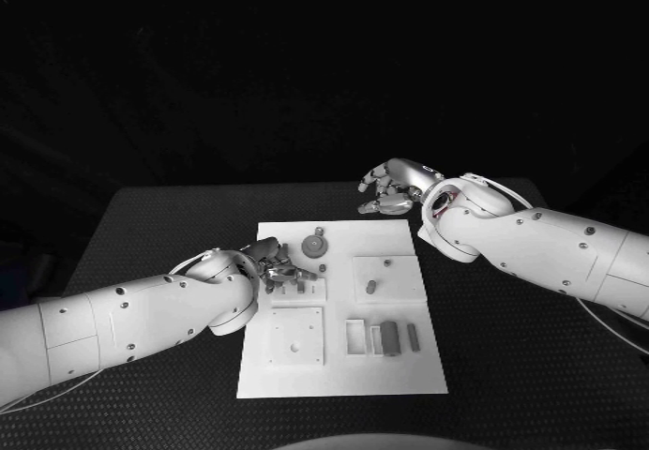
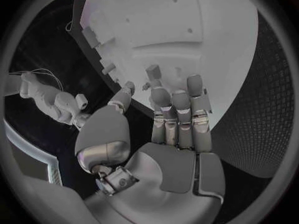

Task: Assemble the parts on the task board

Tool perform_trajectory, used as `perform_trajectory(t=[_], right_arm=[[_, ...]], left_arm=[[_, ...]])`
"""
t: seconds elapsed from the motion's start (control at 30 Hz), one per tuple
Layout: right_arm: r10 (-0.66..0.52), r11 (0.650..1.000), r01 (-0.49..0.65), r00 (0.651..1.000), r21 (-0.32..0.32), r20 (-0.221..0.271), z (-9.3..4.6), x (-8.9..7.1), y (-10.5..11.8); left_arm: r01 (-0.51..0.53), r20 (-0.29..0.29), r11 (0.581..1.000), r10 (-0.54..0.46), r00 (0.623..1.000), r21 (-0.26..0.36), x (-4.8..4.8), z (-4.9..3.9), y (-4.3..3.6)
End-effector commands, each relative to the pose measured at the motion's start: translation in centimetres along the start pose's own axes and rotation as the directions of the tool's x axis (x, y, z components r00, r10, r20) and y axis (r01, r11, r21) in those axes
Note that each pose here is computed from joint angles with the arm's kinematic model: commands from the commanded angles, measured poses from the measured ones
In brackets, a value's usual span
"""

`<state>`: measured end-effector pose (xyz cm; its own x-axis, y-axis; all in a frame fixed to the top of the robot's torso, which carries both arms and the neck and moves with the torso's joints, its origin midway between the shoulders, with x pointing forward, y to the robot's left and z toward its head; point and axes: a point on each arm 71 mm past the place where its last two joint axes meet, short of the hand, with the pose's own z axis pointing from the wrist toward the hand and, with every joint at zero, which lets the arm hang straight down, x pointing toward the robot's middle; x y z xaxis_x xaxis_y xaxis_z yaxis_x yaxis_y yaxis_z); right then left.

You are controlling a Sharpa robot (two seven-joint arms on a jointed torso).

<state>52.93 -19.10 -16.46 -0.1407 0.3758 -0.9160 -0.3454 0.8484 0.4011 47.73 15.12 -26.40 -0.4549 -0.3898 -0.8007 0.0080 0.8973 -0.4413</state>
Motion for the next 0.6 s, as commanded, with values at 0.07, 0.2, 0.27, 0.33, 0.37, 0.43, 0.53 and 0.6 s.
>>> perform_trajectory(t=[0.07,0.2,0.27,0.33,0.37,0.43,0.53,0.6], right_arm=[[-0.004,1.000,0.004,1.000,-0.006,-0.008,0.0,0.1,0.0],[-0.004,1.000,0.004,1.000,-0.006,-0.008,0.0,0.1,0.0],[-0.004,1.000,0.004,1.000,-0.005,-0.008,0.0,0.1,0.0],[-0.004,1.000,0.004,1.000,-0.005,-0.008,0.0,0.1,0.0],[-0.004,1.000,0.004,1.000,-0.004,-0.007,0.0,0.1,-0.1],[-0.004,1.000,0.004,1.000,-0.003,-0.007,0.0,0.1,-0.1],[-0.005,1.000,0.005,1.000,0.001,-0.006,-0.1,0.0,-0.3],[-0.005,1.000,0.005,1.000,0.003,-0.005,0.0,0.0,-0.3]], left_arm=[[0.061,-0.012,0.998,-0.061,0.998,0.011,-0.24,0.02,-0.26],[0.073,0.005,0.997,-0.073,0.997,0.005,-0.93,0.08,-0.15],[0.080,0.015,0.997,-0.080,0.997,0.008,-1.54,0.16,-0.10],[0.090,0.026,0.996,-0.090,0.996,0.009,-2.16,0.26,-0.02],[0.104,0.029,0.995,-0.104,0.994,0.009,-2.61,0.31,0.09],[0.125,0.036,0.992,-0.125,0.991,0.012,-3.34,0.40,0.16],[0.155,0.048,0.988,-0.155,0.987,0.011,-4.67,0.58,0.47],[0.156,0.041,0.988,-0.156,0.987,0.001,-5.76,0.82,0.71]])
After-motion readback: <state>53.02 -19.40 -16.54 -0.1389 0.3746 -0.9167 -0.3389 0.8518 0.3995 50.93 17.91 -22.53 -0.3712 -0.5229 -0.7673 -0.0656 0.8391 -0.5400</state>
